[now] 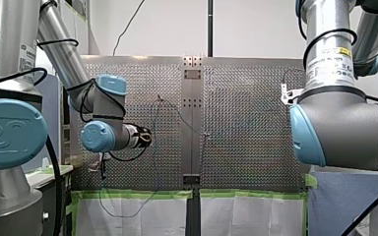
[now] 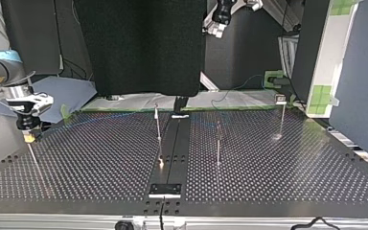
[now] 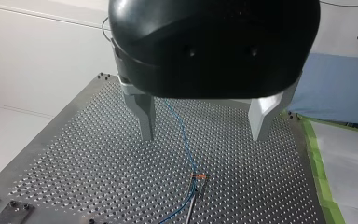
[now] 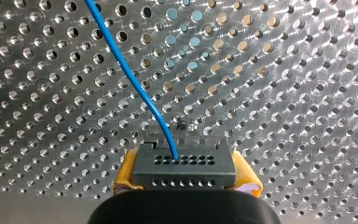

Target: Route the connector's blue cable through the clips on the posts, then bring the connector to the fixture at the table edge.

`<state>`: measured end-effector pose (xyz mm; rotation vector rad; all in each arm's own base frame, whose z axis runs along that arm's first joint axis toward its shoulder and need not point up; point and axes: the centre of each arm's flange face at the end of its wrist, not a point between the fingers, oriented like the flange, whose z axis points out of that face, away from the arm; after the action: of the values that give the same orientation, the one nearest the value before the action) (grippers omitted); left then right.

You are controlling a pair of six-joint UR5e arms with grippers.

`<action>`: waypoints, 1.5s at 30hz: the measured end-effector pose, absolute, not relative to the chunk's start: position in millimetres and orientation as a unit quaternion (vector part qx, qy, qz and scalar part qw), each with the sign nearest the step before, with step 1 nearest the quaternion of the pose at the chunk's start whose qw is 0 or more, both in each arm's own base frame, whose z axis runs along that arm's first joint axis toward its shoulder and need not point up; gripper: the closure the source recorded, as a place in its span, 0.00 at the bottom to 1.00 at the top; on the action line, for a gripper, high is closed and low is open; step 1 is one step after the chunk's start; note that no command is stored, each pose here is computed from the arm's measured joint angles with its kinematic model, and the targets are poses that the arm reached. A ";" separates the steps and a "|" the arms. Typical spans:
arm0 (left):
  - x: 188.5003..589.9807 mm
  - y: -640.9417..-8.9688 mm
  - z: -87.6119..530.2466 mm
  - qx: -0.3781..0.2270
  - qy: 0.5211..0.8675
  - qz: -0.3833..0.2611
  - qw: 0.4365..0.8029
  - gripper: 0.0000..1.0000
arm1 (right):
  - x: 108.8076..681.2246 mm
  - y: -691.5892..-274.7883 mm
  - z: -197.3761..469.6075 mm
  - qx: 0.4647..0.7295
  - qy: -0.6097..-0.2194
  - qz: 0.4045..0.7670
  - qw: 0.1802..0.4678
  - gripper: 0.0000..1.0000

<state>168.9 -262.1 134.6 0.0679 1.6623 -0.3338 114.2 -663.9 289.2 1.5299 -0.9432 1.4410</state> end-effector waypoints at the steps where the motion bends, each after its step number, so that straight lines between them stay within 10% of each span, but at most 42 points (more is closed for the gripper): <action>1: 168.9 -262.1 134.6 0.030 0.735 -0.148 0.661 0.00 | 114.2 -663.9 289.2 0.607 -0.374 0.571 0.407 1.00; 45: 168.5 -261.8 134.2 0.030 0.736 -0.147 0.660 0.00 | 114.6 -665.8 282.1 0.604 -0.371 0.576 0.406 1.00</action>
<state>168.5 -261.8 134.2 0.0678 1.6650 -0.3337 114.6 -665.8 282.1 1.5245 -0.9359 1.4542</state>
